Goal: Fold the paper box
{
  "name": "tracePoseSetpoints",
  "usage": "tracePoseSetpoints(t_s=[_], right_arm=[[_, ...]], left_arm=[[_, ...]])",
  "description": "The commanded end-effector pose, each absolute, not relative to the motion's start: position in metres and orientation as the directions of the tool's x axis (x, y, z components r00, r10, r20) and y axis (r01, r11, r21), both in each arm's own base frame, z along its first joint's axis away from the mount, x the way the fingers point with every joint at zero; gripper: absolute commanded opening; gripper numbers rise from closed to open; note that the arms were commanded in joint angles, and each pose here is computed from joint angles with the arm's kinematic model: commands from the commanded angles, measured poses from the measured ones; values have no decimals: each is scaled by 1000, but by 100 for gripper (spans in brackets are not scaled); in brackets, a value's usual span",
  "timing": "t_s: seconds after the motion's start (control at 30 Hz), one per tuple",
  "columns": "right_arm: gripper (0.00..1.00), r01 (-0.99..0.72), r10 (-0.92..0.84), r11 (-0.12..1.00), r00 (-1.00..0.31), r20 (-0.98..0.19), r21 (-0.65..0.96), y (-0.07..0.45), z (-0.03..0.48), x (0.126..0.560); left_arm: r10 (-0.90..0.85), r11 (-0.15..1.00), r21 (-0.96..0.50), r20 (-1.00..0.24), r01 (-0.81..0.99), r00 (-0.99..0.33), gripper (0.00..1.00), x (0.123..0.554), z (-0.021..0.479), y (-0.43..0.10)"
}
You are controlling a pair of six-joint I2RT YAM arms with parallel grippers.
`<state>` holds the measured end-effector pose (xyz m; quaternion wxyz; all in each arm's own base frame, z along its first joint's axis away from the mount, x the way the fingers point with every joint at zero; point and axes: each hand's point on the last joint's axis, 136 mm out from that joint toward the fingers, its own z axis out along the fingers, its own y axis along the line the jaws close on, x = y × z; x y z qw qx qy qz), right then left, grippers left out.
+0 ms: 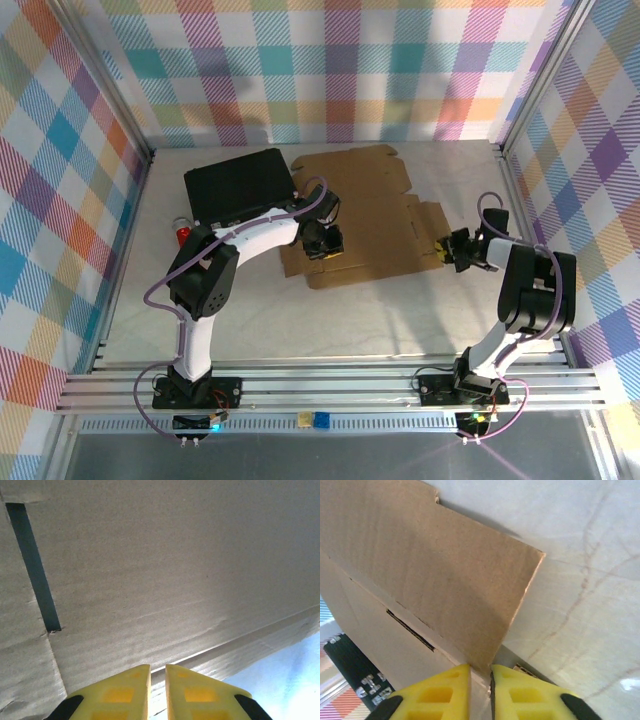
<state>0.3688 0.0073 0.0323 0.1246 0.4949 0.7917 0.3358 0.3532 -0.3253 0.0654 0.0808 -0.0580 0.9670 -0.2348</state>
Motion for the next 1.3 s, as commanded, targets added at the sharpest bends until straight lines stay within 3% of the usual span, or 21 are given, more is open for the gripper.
tracePoseSetpoints(t_s=[0.0,0.03,0.23,0.37,0.53,0.63,0.73,0.83,0.87,1.17,1.27], right_arm=[[4,677,904,260,-421,73,688,-5,54,375],[0,678,911,255,-408,64,690,-7,57,376],[0,693,939,207,-338,57,690,-15,77,376],[0,746,955,152,-281,99,649,-15,90,366],[0,810,965,109,-224,133,577,-15,108,351],[0,840,961,98,-219,167,533,-11,113,346],[0,863,958,93,-214,193,496,-9,117,342],[0,871,954,90,-214,209,483,-7,124,342],[0,874,953,93,-217,212,477,-7,126,342],[0,885,940,95,-230,251,456,-1,138,345],[0,889,936,102,-237,259,446,0,140,343]], left_arm=[[-133,874,-487,-213,-13,-968,16,359,106,-324],[-128,874,-487,-229,0,-965,17,359,113,-323],[-63,884,-455,-339,105,-939,26,349,145,-316],[74,887,-374,-463,270,-883,37,334,173,-325],[421,801,-57,-654,596,-628,53,297,198,-361],[610,686,179,-670,705,-424,60,274,188,-380],[688,635,359,-666,684,-289,78,271,180,-390],[737,595,475,-644,648,-205,80,276,179,-397],[758,574,517,-630,636,-172,86,277,177,-399],[884,443,767,-460,465,-83,86,317,149,-415],[881,465,800,-461,378,-108,85,335,152,-413]])
